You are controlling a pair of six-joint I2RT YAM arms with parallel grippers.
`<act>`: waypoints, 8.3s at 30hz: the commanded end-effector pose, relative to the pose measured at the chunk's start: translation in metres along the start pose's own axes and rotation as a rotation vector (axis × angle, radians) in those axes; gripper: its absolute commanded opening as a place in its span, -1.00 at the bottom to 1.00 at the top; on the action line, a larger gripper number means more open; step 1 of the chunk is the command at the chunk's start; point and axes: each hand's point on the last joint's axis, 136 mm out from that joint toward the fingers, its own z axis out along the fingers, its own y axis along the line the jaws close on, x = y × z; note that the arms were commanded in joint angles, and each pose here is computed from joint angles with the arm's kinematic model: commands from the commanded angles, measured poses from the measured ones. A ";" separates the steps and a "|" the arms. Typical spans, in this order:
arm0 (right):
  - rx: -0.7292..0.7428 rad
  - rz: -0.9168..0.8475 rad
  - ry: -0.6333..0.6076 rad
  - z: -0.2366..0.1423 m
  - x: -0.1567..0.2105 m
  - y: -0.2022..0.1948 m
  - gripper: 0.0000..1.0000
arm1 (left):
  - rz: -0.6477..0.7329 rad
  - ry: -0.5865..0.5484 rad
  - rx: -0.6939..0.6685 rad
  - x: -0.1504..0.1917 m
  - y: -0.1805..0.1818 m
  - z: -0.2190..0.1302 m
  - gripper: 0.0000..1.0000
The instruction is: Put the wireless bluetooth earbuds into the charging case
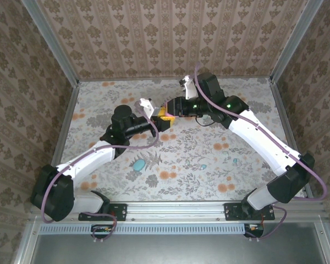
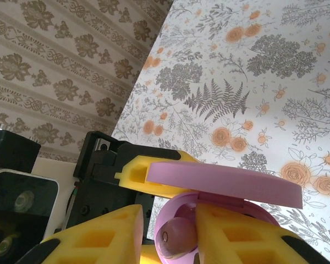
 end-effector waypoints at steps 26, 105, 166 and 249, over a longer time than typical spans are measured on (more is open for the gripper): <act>0.023 0.085 -0.197 -0.078 -0.051 -0.027 -0.12 | 0.117 -0.039 0.060 -0.025 -0.015 0.007 -0.31; -0.335 0.435 -0.069 -0.012 -0.029 -0.067 -0.58 | 0.062 -0.081 -0.145 -0.039 0.025 0.007 0.65; 0.405 0.381 0.182 0.112 0.066 -0.260 0.13 | -0.106 -0.059 -0.545 -0.033 0.067 -0.086 0.89; -0.327 -0.815 -0.258 -0.067 0.013 -0.046 -0.36 | -0.340 -0.066 -0.231 -0.078 0.055 -0.034 0.73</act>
